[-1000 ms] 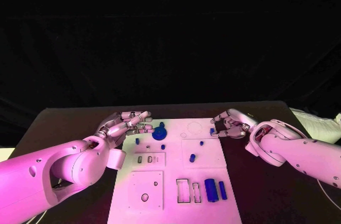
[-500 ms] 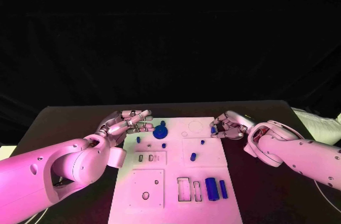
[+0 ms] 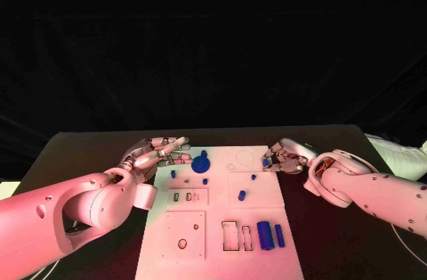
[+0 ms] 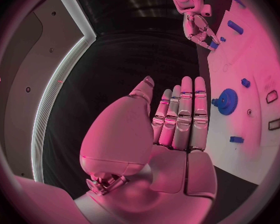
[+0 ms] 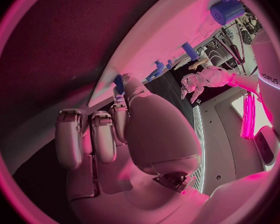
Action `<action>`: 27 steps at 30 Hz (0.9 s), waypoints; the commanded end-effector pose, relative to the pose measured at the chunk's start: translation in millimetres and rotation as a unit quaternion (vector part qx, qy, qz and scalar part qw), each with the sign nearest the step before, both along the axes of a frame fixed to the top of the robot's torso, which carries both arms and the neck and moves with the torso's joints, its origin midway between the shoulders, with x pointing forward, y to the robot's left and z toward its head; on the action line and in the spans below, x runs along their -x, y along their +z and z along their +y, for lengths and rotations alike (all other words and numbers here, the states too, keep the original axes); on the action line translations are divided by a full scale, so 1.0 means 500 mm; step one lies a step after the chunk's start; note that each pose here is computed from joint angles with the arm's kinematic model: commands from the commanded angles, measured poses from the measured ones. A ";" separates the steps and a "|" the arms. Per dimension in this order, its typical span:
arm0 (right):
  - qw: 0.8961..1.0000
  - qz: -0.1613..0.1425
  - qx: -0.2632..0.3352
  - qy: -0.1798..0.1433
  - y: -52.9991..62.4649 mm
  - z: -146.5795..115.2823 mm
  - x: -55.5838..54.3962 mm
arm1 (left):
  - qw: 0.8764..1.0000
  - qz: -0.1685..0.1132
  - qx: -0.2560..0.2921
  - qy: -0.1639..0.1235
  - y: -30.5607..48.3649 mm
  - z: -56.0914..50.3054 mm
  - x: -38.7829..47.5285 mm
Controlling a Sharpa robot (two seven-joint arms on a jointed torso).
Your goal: Assemble the parts on the task board
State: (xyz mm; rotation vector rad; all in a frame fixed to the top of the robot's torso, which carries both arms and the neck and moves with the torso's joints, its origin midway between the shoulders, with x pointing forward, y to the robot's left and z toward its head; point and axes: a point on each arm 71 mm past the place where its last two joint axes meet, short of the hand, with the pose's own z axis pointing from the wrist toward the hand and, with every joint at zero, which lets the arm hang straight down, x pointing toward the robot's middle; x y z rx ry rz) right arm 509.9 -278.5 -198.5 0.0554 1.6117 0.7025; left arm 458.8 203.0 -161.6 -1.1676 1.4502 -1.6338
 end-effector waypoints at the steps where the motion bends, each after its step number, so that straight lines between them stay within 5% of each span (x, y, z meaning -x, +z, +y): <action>1: 1.000 0.002 0.004 -0.001 -0.002 0.002 0.000 | 1.000 -0.002 0.006 -0.009 0.002 -0.004 0.001; 13: 0.999 -0.021 -0.020 -0.015 0.021 0.024 0.009 | 1.000 -0.002 0.004 -0.003 0.000 0.004 -0.004; 20: 0.999 -0.012 -0.037 0.011 0.047 0.122 0.046 | 1.000 -0.004 0.001 0.005 -0.003 0.016 -0.011; 27: 0.998 -0.027 0.008 0.047 0.052 0.215 0.063 | 1.000 -0.005 -0.002 0.014 -0.006 0.028 -0.021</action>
